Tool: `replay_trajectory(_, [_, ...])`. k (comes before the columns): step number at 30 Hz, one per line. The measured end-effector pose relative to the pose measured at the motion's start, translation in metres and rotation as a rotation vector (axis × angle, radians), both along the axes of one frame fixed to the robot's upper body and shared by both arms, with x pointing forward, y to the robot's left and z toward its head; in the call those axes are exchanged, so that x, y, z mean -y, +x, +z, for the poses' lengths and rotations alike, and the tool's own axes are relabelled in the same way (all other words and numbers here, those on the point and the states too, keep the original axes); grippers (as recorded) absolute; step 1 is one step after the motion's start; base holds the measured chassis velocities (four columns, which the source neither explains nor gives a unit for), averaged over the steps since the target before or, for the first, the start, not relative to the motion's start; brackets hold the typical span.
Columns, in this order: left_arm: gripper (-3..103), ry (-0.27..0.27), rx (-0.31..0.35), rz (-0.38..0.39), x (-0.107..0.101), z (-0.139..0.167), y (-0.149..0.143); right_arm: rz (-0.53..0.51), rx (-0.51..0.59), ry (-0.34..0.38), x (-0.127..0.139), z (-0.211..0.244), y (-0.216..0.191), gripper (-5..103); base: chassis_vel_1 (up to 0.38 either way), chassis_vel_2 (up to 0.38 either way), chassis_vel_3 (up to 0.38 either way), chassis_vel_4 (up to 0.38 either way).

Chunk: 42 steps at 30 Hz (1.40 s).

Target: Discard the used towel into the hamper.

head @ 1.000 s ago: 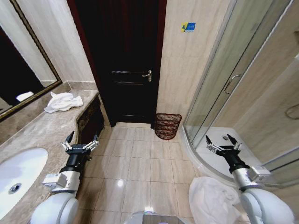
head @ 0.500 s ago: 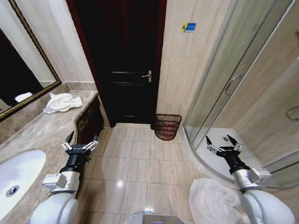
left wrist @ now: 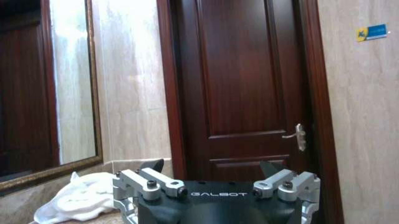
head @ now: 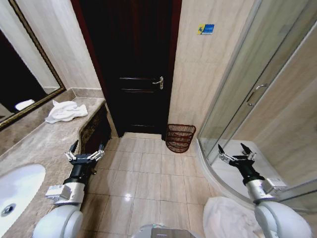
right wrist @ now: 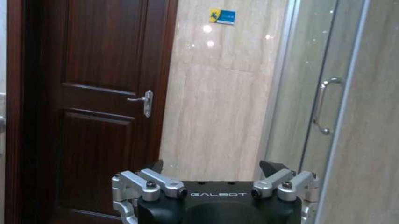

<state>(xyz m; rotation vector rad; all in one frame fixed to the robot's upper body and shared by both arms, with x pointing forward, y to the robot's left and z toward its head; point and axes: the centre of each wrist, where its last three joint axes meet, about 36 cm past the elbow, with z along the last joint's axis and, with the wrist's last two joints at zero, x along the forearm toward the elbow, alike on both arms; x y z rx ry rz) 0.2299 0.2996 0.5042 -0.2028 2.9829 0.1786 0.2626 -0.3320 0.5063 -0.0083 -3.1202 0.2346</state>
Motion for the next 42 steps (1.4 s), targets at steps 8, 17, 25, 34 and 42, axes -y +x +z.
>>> replay_trajectory(8, [100, 0.000, -0.001, 0.003, -0.0007, -0.0021, 0.0003, -0.002, -0.004, 0.001, 0.0004, -0.0016, 0.0003, 100, -0.023, 0.112, 0.103, -0.032])
replay_trajectory(17, [100, 0.002, -0.001, 0.005, -0.0015, -0.0048, 0.0000, -0.002, -0.006, 0.002, 0.0002, -0.0025, 0.0007, 100, -0.031, 0.097, 0.104, -0.035])
replay_trajectory(25, [100, 0.002, -0.004, 0.005, -0.0022, -0.0067, 0.0004, 0.000, -0.009, 0.002, -0.0011, -0.0036, 0.0011, 100, -0.013, 0.101, 0.097, -0.020])
replay_trajectory(34, [100, 0.004, -0.004, 0.006, -0.0033, -0.0084, 0.0005, 0.002, -0.010, 0.001, -0.0026, -0.0038, 0.0018, 100, -0.012, 0.110, 0.113, -0.015])
replay_trajectory(42, [100, 0.003, -0.003, 0.005, -0.0037, -0.0091, 0.0014, 0.004, -0.008, -0.003, -0.0026, -0.0029, 0.0025, 100, -0.015, 0.115, 0.133, -0.021])
